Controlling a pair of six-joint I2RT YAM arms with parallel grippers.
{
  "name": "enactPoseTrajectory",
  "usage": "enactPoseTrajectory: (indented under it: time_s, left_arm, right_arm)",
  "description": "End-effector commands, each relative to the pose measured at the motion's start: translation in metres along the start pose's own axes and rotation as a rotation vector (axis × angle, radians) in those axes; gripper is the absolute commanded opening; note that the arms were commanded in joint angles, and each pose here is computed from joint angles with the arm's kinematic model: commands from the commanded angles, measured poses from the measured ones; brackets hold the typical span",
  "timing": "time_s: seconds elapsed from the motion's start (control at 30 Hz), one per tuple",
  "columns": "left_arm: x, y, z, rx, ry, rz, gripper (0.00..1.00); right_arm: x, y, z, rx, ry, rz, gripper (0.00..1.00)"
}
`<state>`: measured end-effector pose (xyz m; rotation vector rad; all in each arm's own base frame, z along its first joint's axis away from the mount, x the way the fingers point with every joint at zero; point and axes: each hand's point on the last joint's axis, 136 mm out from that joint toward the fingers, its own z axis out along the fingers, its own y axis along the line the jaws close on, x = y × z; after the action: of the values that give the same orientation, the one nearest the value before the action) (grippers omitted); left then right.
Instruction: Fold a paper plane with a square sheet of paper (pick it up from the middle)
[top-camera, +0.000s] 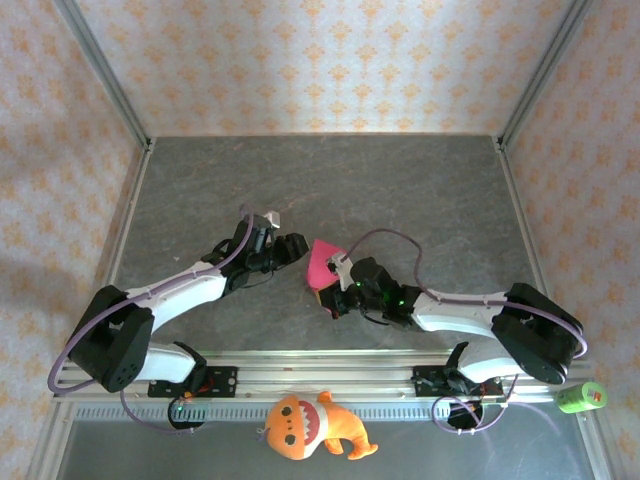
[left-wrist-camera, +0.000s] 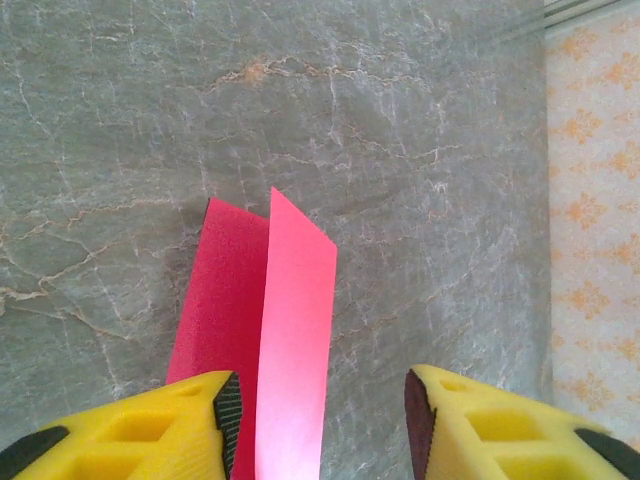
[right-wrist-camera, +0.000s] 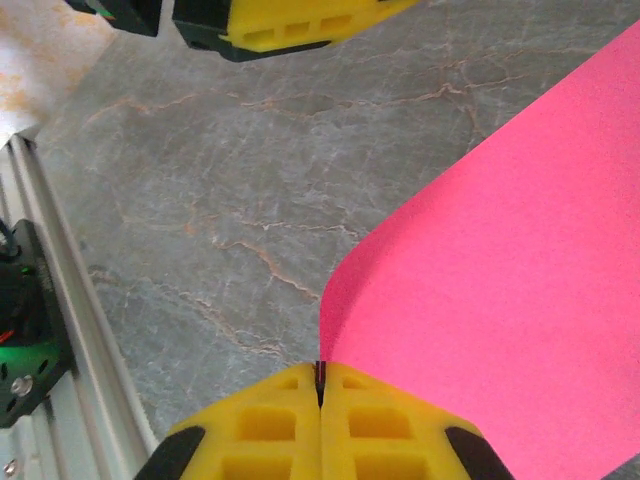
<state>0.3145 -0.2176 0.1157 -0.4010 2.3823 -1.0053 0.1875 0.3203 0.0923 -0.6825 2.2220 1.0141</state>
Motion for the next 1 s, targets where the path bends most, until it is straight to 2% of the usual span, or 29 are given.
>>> enactPoseTrajectory:
  time_s: [0.0, 0.1, 0.33, 0.47, 0.73, 0.97]
  left_arm:
    - [0.004, 0.001, 0.002, 0.006, 0.021, 0.016, 0.45]
    - [0.003, -0.006, 0.007, 0.033, 0.041, 0.026, 0.40]
    - [0.007, -0.021, 0.029, 0.055, 0.111, 0.069, 0.21]
    - [0.016, -0.018, 0.049, 0.027, 0.166, 0.088, 0.12]
    - [0.040, 0.008, 0.083, -0.057, 0.259, 0.100, 0.07]
    - [0.051, 0.036, 0.095, -0.141, 0.291, 0.121, 0.05]
  right_arm:
    - [0.004, 0.013, -0.005, -0.087, 0.004, 0.016, 0.00]
    - [0.008, 0.015, -0.007, -0.108, 0.013, 0.026, 0.00]
    - [0.018, 0.012, -0.006, -0.111, 0.046, 0.008, 0.00]
    - [0.021, 0.008, -0.004, -0.105, 0.048, 0.014, 0.00]
    - [0.024, 0.004, -0.001, -0.104, 0.066, 0.022, 0.00]
    - [0.026, 0.003, 0.007, -0.114, 0.103, 0.043, 0.00]
